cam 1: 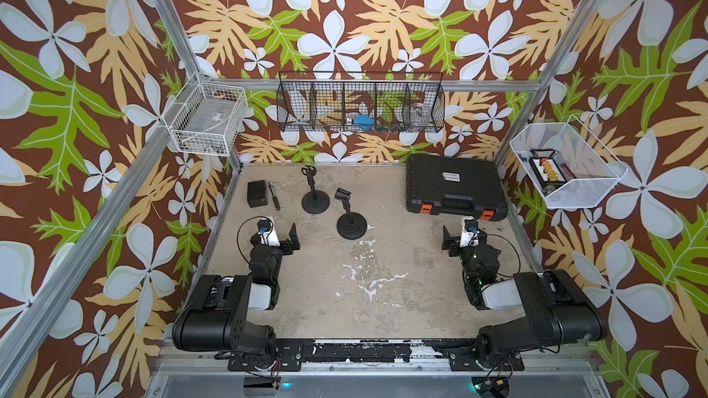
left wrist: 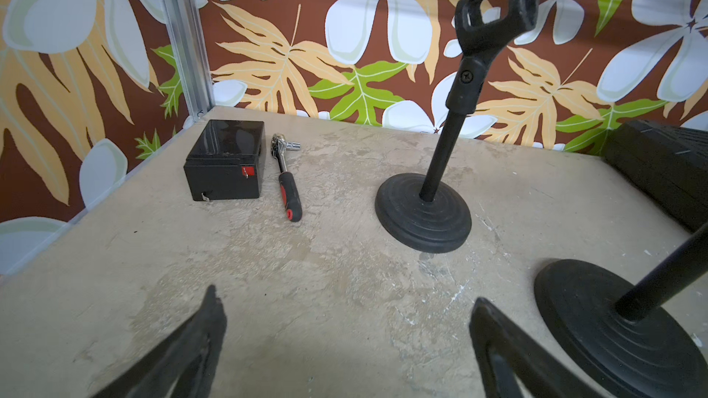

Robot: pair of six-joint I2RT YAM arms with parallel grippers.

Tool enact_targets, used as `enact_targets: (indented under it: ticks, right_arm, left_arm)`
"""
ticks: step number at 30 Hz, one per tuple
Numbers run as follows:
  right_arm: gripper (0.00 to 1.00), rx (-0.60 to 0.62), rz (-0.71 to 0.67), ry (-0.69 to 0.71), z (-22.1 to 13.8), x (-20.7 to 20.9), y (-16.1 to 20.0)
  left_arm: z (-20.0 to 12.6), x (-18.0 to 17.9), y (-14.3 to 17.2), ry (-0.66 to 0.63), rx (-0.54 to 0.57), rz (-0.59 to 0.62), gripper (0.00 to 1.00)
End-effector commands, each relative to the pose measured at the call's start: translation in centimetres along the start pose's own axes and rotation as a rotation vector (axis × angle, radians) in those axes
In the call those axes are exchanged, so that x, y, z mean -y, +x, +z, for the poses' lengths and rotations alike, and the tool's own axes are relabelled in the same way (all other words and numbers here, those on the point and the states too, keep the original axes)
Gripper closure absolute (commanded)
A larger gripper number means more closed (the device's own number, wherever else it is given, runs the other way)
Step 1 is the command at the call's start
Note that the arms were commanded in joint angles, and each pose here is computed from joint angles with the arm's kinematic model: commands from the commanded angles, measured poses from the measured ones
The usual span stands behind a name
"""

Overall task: Assemble a microphone stand
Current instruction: Reset both arms

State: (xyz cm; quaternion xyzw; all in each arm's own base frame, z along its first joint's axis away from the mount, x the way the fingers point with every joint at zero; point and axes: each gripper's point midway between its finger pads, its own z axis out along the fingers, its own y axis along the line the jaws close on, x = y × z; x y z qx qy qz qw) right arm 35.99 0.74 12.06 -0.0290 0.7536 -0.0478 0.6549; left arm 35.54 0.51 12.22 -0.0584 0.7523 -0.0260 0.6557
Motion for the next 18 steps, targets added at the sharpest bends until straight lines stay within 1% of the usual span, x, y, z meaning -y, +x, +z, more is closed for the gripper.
enact_targets:
  ticks: [1, 5, 7, 15, 18]
  right_arm:
    - [0.06, -0.002, 0.040, 0.044, 0.49, 1.05, -0.29]
    - [0.06, 0.001, 0.040, 0.043, 0.47, 1.05, -0.33]
    - [0.00, 0.001, 0.040, 0.045, 0.46, 1.08, -0.32]
    - [0.00, 0.000, 0.039, 0.046, 0.45, 1.08, -0.28]
    - [0.00, -0.001, 0.040, 0.045, 0.44, 1.07, -0.25]
  left_arm:
    - [0.15, 1.28, -0.91, 0.070, 0.032, 0.030, 0.00]
    - [0.15, 1.30, -0.87, 0.072, 0.030, 0.031, 0.00]
    - [0.16, 1.30, -0.87, 0.072, 0.030, 0.030, 0.00]
    - [0.31, 1.25, -0.83, 0.068, 0.027, 0.031, 0.00]
    - [0.09, 1.53, -0.90, 0.085, 0.031, 0.035, 0.00]
